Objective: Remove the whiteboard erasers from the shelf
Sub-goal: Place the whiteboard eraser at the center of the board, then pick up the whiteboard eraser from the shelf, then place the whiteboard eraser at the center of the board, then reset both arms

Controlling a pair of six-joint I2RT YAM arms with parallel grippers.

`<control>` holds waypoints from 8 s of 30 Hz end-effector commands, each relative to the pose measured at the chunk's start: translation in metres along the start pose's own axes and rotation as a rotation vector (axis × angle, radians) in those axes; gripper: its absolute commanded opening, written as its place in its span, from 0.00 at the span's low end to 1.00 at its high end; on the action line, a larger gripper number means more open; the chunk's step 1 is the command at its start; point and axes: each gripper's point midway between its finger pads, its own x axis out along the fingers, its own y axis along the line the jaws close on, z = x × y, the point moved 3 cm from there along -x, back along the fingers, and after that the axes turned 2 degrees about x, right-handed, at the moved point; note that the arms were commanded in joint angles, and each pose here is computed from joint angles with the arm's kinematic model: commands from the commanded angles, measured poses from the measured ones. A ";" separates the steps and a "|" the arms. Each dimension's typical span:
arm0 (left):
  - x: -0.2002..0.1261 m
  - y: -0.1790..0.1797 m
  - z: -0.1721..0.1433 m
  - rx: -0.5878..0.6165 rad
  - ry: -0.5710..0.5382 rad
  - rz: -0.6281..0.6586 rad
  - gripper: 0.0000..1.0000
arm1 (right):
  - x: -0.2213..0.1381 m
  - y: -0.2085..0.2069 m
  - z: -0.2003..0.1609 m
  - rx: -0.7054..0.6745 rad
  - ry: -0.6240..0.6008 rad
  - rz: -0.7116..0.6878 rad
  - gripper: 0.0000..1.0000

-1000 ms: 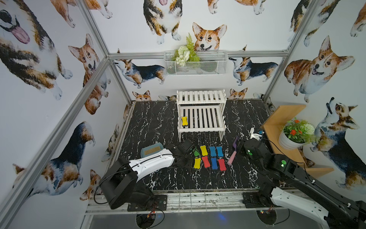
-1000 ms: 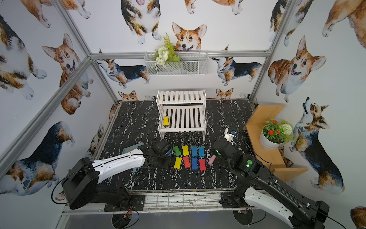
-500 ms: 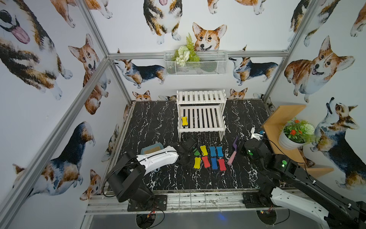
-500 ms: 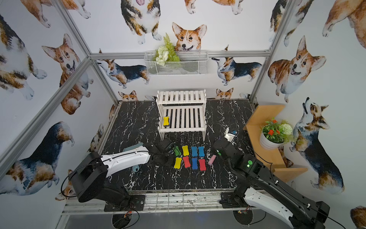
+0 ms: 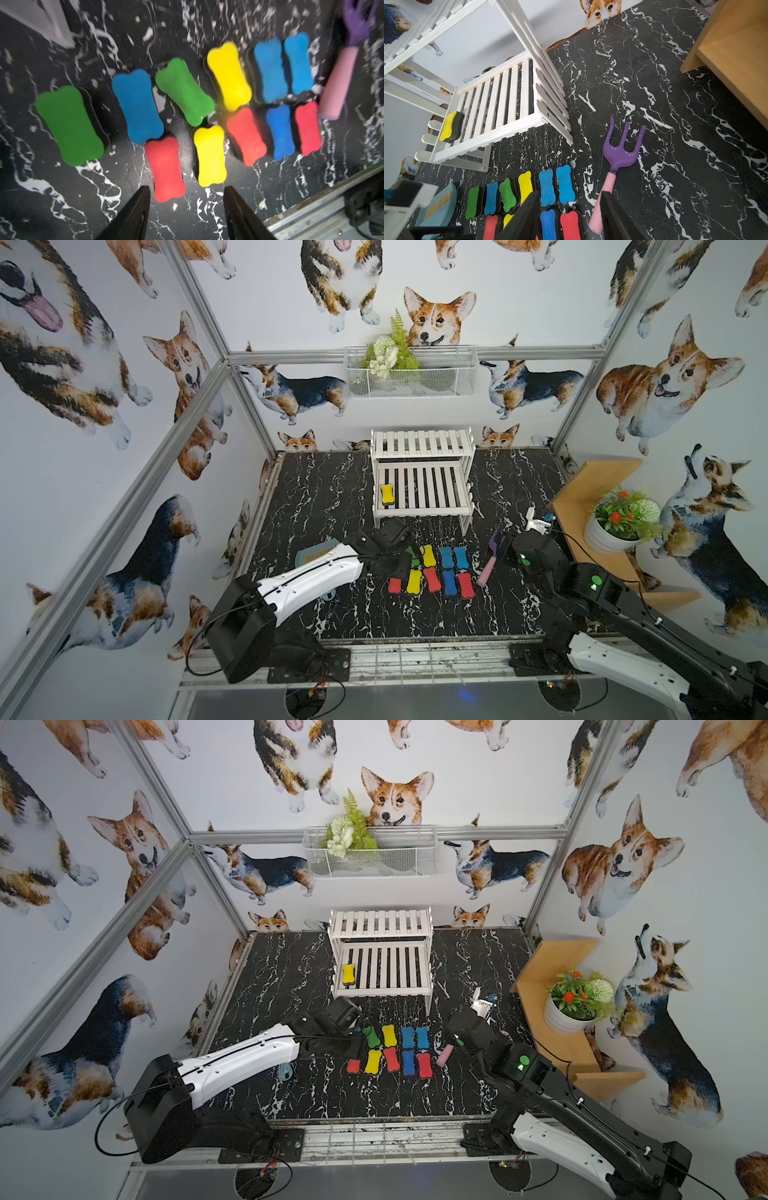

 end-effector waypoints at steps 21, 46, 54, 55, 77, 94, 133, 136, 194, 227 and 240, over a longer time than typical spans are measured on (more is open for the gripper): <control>-0.050 0.034 0.159 0.031 -0.335 0.125 0.62 | -0.003 -0.002 0.005 0.011 -0.027 -0.002 0.53; -0.001 0.047 0.171 0.018 -0.320 0.358 0.64 | -0.003 -0.002 0.007 0.001 -0.034 -0.014 0.53; 0.009 0.043 0.171 0.013 -0.307 0.325 0.60 | -0.005 -0.006 0.009 0.001 -0.046 -0.021 0.53; 0.011 0.043 0.170 0.015 -0.302 0.324 0.60 | -0.005 -0.006 0.008 0.001 -0.046 -0.021 0.53; 0.023 0.047 0.178 0.026 -0.268 0.377 0.44 | -0.006 -0.012 0.005 0.004 -0.046 -0.027 0.53; -0.059 0.025 0.120 0.008 -0.342 0.282 0.39 | -0.007 -0.013 0.005 0.013 -0.051 -0.018 0.53; 0.035 0.066 -0.072 -0.089 0.129 0.199 0.38 | -0.005 0.001 0.014 -0.004 -0.052 -0.012 0.53; 0.038 0.068 -0.073 -0.091 0.135 0.205 0.39 | -0.006 0.001 0.014 -0.001 -0.053 -0.011 0.53; -0.058 0.270 0.100 -0.238 -0.805 0.778 0.99 | -0.006 0.003 0.025 0.020 -0.120 -0.002 1.00; -0.020 0.258 0.072 -0.110 -0.961 0.722 0.99 | 0.011 0.035 0.053 -0.201 -0.322 0.009 1.00; -0.019 0.257 0.072 -0.105 -0.966 0.710 0.99 | 0.024 0.039 0.079 -0.228 -0.390 -0.077 1.00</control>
